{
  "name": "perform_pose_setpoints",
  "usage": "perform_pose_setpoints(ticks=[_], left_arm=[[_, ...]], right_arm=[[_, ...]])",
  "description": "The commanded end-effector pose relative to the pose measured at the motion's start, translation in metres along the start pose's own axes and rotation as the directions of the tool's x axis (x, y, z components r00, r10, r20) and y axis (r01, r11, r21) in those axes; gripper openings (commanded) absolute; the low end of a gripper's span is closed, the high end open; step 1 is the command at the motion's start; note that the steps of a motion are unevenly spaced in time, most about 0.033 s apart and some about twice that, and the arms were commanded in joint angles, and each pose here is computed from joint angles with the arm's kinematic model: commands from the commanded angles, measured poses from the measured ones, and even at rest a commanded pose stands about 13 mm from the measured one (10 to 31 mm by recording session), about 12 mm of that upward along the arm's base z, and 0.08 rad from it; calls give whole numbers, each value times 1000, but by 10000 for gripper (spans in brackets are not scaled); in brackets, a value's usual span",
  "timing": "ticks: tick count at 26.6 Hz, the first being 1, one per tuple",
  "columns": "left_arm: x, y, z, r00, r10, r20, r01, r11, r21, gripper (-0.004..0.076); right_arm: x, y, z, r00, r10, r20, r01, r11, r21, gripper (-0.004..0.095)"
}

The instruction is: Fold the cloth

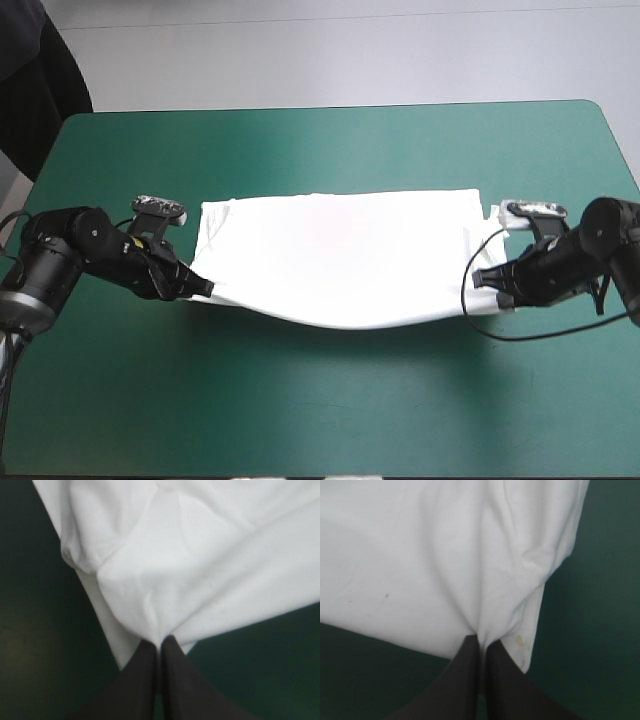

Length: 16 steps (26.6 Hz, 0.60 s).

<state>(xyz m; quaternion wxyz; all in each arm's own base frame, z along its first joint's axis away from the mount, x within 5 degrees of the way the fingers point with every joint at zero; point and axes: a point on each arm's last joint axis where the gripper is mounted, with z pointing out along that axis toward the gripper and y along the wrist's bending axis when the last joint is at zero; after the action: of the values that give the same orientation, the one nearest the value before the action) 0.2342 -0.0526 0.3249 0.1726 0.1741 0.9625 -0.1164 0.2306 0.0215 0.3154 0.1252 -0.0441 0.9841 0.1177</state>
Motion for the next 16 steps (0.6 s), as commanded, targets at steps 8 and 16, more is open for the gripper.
perform_pose_setpoints(ticks=[8, 16], left_arm=[[51, -11, 11, 1000, -18, -15, 19, 999, 31, -9], [79, -17, 38, 985, 25, -170, -17, 999, 48, -7]], right_arm=[[58, -2, 15, 999, 1, -42, 0, 1000, 23, -15], [60, -1, 17, 998, 37, -59, -36, 999, 23, 3]])
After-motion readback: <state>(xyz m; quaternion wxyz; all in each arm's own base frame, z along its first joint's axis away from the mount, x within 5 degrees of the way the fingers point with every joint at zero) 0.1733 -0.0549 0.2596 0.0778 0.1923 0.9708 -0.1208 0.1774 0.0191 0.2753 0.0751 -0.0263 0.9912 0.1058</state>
